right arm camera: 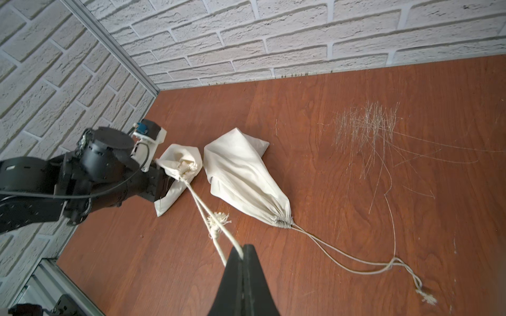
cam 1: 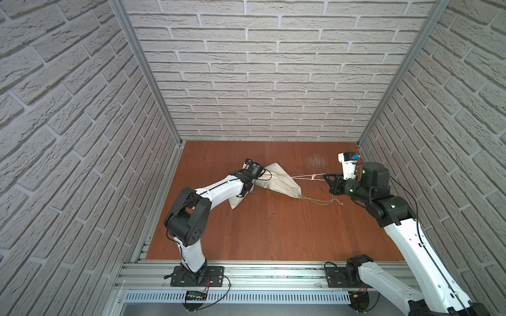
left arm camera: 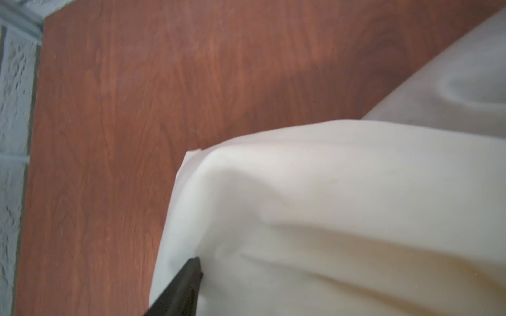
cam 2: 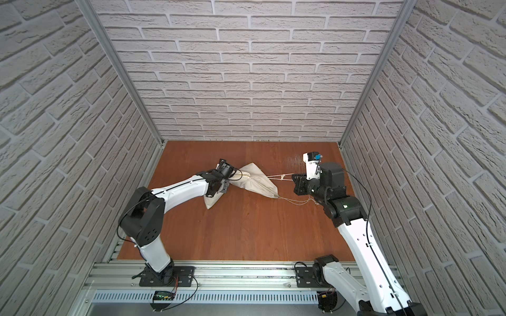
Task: Close the soil bag
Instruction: Frap the soil bag at the center of the board.
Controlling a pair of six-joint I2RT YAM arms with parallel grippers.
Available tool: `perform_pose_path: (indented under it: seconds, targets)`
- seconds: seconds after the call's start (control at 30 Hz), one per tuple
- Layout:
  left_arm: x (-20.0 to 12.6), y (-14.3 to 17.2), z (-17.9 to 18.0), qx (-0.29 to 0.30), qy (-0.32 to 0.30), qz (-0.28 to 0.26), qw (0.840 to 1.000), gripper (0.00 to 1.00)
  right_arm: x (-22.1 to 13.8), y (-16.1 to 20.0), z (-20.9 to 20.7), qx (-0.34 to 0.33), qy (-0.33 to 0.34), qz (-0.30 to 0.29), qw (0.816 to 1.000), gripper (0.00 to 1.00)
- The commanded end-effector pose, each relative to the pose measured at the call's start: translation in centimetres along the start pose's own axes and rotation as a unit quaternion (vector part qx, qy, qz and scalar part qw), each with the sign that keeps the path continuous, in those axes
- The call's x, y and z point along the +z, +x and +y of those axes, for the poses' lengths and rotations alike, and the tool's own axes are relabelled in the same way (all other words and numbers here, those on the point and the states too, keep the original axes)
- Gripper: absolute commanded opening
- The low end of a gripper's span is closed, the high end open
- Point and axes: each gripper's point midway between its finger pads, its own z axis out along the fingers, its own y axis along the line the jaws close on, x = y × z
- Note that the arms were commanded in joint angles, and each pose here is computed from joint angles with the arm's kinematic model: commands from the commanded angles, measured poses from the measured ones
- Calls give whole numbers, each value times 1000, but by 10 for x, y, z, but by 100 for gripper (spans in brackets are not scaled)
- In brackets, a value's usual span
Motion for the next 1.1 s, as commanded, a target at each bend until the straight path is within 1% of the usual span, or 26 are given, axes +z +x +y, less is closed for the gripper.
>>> perform_pose_path:
  seconds: [0.0,0.03,0.07,0.1,0.17,0.23,0.3,0.37,0.47,0.6,0.7,0.8,0.83,0.93,1.07]
  targets:
    - [-8,16,42,25,-68,8,997,80,-5,-52,0,-5,2,-98,995,3]
    - [-19,8,31,39,-47,-17,998,90,0,-50,0,-5,0,-91,996,3]
    - [-30,-1,19,51,-24,-41,998,97,3,-48,1,-5,-2,-87,996,3]
    - [-40,-8,8,67,-4,-62,996,98,6,-46,0,-5,-2,-83,997,3]
    - [-63,-22,-13,96,40,-104,989,98,11,-42,-1,-5,-2,-77,997,3]
    - [-85,-34,-32,121,83,-141,979,98,15,-39,-1,-4,-3,-69,998,3]
    - [-107,-45,-51,141,131,-174,966,98,18,-36,-1,-4,-5,-63,998,3]
    - [-128,-54,-73,168,175,-202,949,98,19,-35,0,-5,-7,-60,998,3]
    - [-155,-68,-111,203,244,-230,920,98,18,-34,0,-6,-7,-58,998,3]
    - [-168,-82,-153,250,296,-234,892,98,12,-34,0,-10,-2,-60,998,3]
    - [-172,-87,-171,274,327,-234,873,93,4,-35,-1,-15,8,-67,998,3]
    - [-175,-87,-184,292,354,-232,858,82,-4,-35,-1,-19,14,-73,997,3]
    - [-176,-88,-187,295,361,-231,854,80,-6,-35,-1,-20,15,-74,997,3]
    - [-171,-92,-190,296,363,-224,854,73,-11,-35,0,-22,16,-77,997,3]
    - [-166,-95,-194,300,364,-216,855,54,-16,-36,0,-26,19,-81,996,3]
